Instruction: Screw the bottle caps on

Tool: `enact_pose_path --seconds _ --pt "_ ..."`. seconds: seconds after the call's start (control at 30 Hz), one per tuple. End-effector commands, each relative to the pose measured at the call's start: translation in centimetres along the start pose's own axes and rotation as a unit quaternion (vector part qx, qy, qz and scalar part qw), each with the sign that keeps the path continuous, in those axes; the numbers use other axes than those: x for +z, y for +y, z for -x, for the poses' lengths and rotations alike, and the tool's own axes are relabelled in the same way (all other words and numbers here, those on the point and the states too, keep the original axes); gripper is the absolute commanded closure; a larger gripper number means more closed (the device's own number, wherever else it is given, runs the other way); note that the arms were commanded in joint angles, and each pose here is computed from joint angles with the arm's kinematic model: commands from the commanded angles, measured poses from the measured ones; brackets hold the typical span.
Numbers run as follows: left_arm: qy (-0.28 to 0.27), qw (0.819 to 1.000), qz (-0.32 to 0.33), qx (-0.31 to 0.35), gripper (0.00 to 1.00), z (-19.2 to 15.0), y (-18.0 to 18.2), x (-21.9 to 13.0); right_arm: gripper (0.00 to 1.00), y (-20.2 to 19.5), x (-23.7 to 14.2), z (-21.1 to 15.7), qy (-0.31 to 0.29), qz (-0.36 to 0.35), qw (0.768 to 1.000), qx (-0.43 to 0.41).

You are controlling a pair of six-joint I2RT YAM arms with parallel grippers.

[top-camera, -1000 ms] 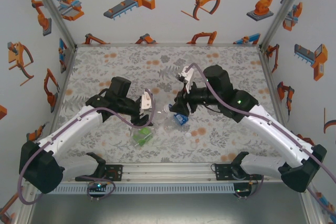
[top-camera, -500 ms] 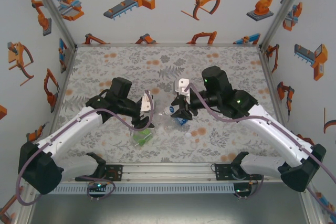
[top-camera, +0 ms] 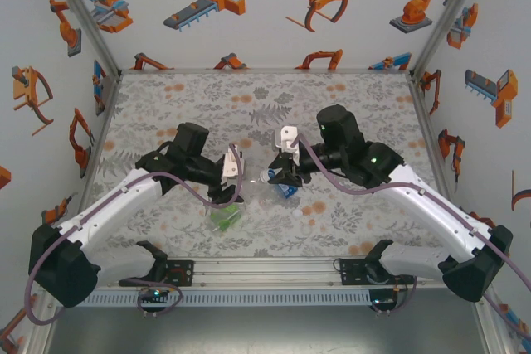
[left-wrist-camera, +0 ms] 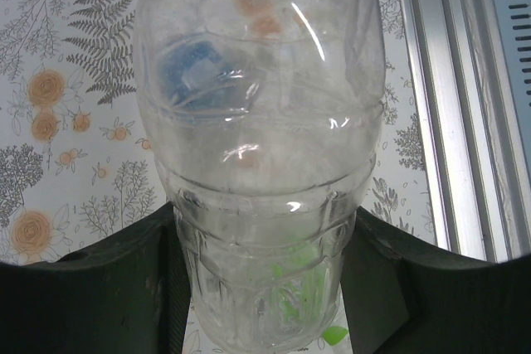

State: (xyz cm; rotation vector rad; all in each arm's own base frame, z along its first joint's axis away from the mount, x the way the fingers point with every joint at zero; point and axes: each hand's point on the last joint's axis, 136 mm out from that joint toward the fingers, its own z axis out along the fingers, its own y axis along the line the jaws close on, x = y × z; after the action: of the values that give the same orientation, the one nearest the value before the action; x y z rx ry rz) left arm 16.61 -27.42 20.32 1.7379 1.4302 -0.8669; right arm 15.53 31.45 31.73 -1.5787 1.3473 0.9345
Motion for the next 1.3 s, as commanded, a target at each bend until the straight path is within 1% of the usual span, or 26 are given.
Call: enact_pose_path --seconds 0.0,0.07,0.1,0.17,0.23,0.27,0.3,0.33,0.4,0.5,0.53,0.6,0.63,0.7,0.73,0.8,0.87,0.97,1.07,1.13,1.2,1.27 --pt "-0.019 1.0 -0.008 0.018 1.0 1.1 -0.6 -0.4 0.66 0.0 0.4 -0.3 -0.003 0.007 1.0 0.003" --pt "-0.019 1.0 -0.008 0.017 1.0 1.1 -0.6 -0.4 0.7 -0.2 0.5 -0.5 -0.002 0.002 1.0 0.013" --pt "-0.019 1.0 -0.008 0.017 1.0 1.1 -0.6 -0.4 0.75 -0.6 0.6 -0.5 -0.002 -0.005 1.0 0.023" --pt "-0.016 1.0 -0.004 0.014 1.0 1.1 -0.4 -0.5 0.87 -1.2 0.9 -0.9 -0.002 -0.02 0.998 0.056" --pt "-0.01 1.0 0.003 0.012 1.0 0.9 -0.1 -0.5 0.97 -2.4 1.1 -1.2 -0.004 -0.048 0.992 0.116" --pt "-0.005 1.0 0.011 0.012 1.0 0.8 0.1 -0.5 1.0 -3.0 1.1 -1.3 -0.006 -0.066 0.986 0.155" --pt "0.001 1.0 0.019 0.009 1.0 0.6 0.5 -0.5 1.0 -3.7 1.2 -1.6 -0.007 -0.083 0.977 0.194" --pt "0.009 0.999 0.031 0.006 1.0 0.3 0.9 -0.5 1.0 -4.7 1.1 -1.9 -0.01 -0.11 0.961 0.252" --pt "0.025 0.998 0.05 0.003 1.0 -0.2 1.6 -0.6 1.0 -6.0 0.9 -2.8 -0.012 -0.15 0.92 0.363" --pt "0.041 0.996 0.074 0.002 1.0 -0.7 2.5 -0.7 1.0 -6.7 1.0 -4.1 -0.011 -0.174 0.834 0.523" --pt "0.046 0.996 0.081 0.002 1.0 -0.9 2.7 -0.7 1.0 -6.7 1.0 -4.7 -0.007 -0.182 0.799 0.573" --pt "0.05 0.994 0.092 0.004 1.0 -1.0 3.1 -0.8 1.0 -6.6 1.0 -5.8 -0.001 -0.196 0.737 0.647" --pt "0.051 0.994 0.093 0.005 1.0 -1.1 3.1 -0.8 1.0 -6.6 0.9 -6.2 -0.004 -0.202 0.71 0.674" --pt "0.052 0.994 0.093 0.004 1.0 -1.1 3.2 -0.7 1.0 -6.6 0.7 -6.8 -0.023 -0.214 0.671 0.71" --pt "0.051 0.994 0.093 0.004 1.0 -1.1 3.1 -0.7 1.0 -6.7 0.6 -6.6 -0.041 -0.213 0.66 0.72" --pt "0.051 0.994 0.092 0.004 1.0 -1.1 3.1 -0.6 1.0 -7.0 0.5 -6.1 -0.066 -0.207 0.655 0.723" --pt "0.052 0.994 0.091 0.003 1.0 -1.2 3.1 -0.6 0.88 -7.0 0.4 -5.7 -0.067 -0.205 0.664 0.716" --pt "0.053 0.995 0.09 0.003 1.0 -1.2 3.1 -0.6 0.75 -7.0 0.4 -5.3 -0.049 -0.202 0.694 0.689" --pt "0.052 0.994 0.091 0.004 1.0 -1.2 3.1 -0.6 0.59 -7.3 -0.1 -4.2 -0.049 -0.205 0.737 0.643" --pt "0.051 0.995 0.089 0.004 1.0 -1.1 3.0 -0.6 0.49 -7.4 -0.7 -3.0 -0.055 -0.202 0.778 0.592" --pt "0.05 0.995 0.088 0.005 1.0 -1.1 3.0 -0.5 0.49 -7.1 -1.0 -1.9 -0.053 -0.191 0.818 0.541" --pt "0.051 0.995 0.089 0.004 1.0 -1.1 3.1 -0.5 0.48 -6.7 -1.5 -0.9 -0.043 -0.183 0.864 0.467"
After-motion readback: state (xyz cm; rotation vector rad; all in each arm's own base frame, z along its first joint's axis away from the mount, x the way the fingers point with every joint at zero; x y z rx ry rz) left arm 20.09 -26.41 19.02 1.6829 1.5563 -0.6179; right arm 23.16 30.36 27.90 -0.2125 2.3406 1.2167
